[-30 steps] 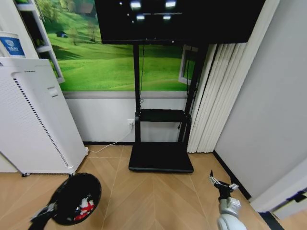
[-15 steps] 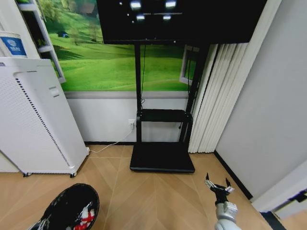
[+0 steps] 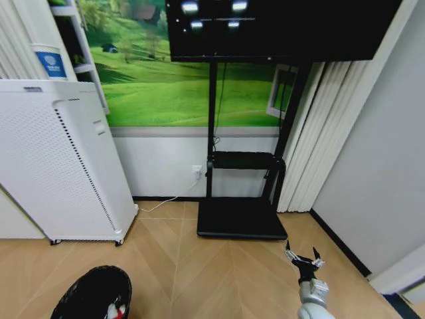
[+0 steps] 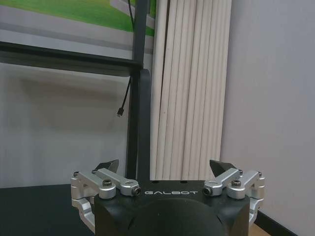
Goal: Pick up the trash bin and place the garbage on the floor into it.
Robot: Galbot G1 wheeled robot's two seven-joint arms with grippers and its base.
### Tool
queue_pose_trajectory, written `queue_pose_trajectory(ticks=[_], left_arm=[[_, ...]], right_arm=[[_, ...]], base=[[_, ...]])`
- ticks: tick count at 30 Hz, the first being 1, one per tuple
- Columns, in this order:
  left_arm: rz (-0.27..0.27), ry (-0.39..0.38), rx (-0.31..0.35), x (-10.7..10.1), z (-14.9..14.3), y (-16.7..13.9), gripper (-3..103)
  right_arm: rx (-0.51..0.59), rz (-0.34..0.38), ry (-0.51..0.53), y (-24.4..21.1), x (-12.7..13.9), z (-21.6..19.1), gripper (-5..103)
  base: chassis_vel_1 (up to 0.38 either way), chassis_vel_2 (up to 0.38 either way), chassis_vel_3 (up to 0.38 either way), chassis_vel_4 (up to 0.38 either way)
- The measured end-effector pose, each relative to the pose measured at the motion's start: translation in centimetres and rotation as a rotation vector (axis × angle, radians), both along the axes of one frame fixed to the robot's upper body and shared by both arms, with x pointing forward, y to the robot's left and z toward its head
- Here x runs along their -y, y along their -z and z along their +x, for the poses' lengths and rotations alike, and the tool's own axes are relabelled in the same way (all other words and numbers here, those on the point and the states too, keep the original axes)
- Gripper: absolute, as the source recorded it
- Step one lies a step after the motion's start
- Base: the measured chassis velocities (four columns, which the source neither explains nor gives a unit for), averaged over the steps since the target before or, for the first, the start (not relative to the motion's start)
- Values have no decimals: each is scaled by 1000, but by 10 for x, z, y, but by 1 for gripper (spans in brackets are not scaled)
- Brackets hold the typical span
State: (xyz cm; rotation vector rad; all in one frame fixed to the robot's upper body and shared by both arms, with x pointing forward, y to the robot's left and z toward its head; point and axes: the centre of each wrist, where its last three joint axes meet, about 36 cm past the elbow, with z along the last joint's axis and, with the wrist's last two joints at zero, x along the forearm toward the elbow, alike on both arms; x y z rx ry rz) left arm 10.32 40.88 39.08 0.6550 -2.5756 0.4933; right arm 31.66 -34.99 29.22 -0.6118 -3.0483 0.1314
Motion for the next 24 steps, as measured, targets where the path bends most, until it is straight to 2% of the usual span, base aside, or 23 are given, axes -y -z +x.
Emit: queue_pose_trajectory(ticks=[9,11,12,17,18,19,20,22,24], left_arm=[[35,-49,-81,-5,-24,-7,6],[77,-61,-85,-15,-39,-10,6],[77,-61,-85,-15,-39,-10,6],[125,-49,-35,-30,-47,-11,6],[146,-8,26,-37,-49,-8,6],[155,13,44,-40,-51,-7,6],[155,13,44,-40,-51,-7,6],[180,95,82,-51,-59,4,6],[169,116,85,-55,-66,11,6]], right_arm=[[-3,-3,1,4,4,5,100],[-11,2,6,8,5,5,100],[-11,2,6,8,5,5,100],[-18,6,3,12,5,5,100],[-20,10,-1,13,3,5,100],[-20,11,-3,13,2,5,100],[-20,11,-3,13,2,5,100],[-22,14,-8,15,0,4,100],[-21,14,-8,15,0,5,100]], base=[[-19,-38,39,37],[0,0,0,0],[0,0,0,0],[0,0,0,0],[0,0,0,0],[0,0,0,0],[0,0,0,0],[0,0,0,0],[0,0,0,0]])
